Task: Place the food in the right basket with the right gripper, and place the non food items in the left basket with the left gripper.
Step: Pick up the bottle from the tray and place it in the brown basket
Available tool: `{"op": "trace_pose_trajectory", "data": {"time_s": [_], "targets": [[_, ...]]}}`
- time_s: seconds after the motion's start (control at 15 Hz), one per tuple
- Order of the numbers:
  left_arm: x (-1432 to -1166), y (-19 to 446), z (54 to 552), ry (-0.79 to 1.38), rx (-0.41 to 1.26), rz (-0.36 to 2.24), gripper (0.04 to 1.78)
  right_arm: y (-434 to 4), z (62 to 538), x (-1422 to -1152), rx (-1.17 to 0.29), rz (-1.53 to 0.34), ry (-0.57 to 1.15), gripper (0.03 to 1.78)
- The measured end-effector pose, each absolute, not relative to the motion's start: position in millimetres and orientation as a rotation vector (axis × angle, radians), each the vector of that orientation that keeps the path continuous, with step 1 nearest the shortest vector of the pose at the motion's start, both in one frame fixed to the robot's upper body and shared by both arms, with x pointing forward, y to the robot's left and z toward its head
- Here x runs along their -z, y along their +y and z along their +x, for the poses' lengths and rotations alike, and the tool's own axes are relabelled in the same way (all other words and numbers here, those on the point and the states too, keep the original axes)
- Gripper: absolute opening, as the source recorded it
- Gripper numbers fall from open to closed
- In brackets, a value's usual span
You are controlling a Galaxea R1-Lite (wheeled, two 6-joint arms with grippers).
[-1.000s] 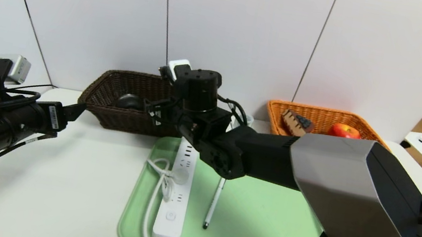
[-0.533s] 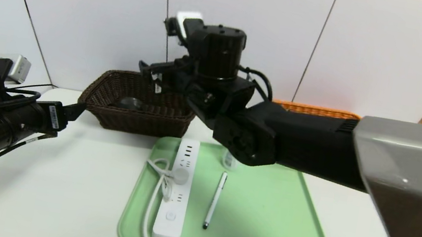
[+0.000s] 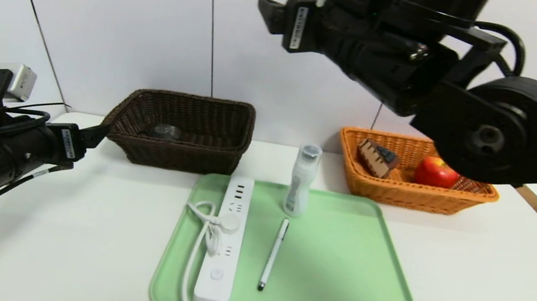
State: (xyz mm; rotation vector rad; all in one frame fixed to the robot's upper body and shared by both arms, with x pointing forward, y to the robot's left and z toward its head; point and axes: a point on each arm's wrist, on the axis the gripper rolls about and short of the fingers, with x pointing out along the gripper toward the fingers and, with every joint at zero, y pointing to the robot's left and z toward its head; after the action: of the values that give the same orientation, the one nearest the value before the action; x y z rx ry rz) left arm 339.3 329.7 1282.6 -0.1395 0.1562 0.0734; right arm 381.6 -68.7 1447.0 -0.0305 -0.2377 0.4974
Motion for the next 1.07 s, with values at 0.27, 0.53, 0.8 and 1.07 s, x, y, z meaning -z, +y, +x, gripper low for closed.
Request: {"op": "trace_pose_trajectory", "data": {"time_s": [0.27, 0.53, 0.8, 1.07], "targets": [[-1291.5, 321.3, 341.2, 0.086, -0.034, -0.140, 1.69, -146.0, 366.7, -1433.5, -0.402, -0.095, -0.213, 1.69], [-1289.4, 310.1, 344.3, 0.093, 0.009, -0.138, 1.69, -209.3, 330.7, -1391.0, -0.373, -0.104, -0.118, 1.69], [-1286.3, 306.9, 348.6, 0.107, 0.020, -0.132, 1.69, -224.6, 297.6, -1312.6, -0.485, -0.084, -0.034, 1.69], [-1283.7, 305.9, 350.5, 0.117, 0.021, -0.131, 1.69, -208.4, 288.3, -1248.8, -0.620, -0.063, -0.028, 1.69]]}}
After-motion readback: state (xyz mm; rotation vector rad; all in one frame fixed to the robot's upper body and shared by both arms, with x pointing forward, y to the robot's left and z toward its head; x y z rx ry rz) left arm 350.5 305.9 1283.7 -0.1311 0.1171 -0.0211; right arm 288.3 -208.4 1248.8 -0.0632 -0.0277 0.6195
